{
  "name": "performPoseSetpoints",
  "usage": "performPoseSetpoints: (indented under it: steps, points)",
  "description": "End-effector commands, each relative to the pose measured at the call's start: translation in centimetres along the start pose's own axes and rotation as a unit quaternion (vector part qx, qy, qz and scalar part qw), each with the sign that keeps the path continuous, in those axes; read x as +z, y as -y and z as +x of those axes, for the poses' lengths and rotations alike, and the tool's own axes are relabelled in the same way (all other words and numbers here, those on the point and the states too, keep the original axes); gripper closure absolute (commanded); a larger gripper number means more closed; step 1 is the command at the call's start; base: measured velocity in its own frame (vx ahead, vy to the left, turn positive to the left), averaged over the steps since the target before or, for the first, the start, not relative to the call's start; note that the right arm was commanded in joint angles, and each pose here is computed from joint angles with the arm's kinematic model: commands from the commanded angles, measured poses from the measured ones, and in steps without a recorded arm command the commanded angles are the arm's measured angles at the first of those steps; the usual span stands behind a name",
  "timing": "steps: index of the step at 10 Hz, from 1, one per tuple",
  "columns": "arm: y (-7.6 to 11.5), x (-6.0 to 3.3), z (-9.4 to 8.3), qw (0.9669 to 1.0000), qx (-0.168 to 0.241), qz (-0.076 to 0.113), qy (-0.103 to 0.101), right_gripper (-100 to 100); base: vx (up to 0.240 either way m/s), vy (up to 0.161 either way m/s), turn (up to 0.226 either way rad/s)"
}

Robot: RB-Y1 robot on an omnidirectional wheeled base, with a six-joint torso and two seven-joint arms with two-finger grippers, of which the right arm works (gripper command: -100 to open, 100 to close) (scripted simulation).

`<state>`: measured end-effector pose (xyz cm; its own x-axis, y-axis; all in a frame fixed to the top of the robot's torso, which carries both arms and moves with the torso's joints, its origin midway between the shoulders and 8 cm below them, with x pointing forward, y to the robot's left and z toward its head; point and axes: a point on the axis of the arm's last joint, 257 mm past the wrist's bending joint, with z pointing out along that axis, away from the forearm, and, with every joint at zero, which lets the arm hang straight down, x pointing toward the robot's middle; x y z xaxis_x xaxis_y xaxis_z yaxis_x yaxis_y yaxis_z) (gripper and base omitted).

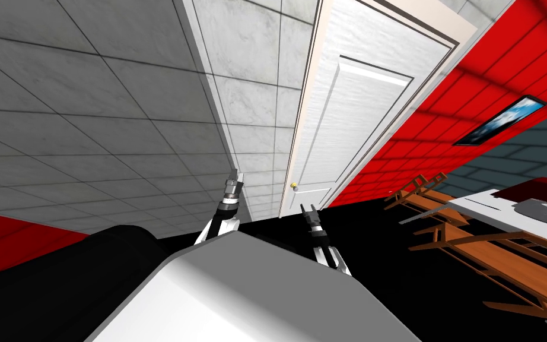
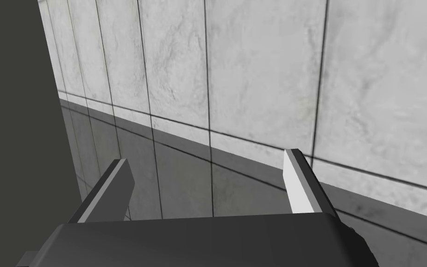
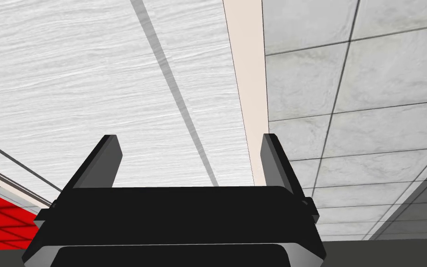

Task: Pull the door open

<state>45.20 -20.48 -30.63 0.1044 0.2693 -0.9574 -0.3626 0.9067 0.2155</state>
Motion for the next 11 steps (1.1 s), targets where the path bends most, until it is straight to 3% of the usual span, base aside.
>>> performPoseSetpoints:
  steps: [1, 5, 11]
  points:
    - [0.2, -0.41, 1.3, 0.9997, -0.020, -0.004, -0.015, -100, 0.103, -0.018, 0.011]
    - [0.5, -1.07, 3.1, 0.9985, -0.038, -0.007, -0.038, -100, 0.069, -0.006, 0.006]
    - [0.9, -2.56, 6.8, 0.9922, -0.089, -0.022, -0.084, -100, 0.082, -0.006, 0.009]
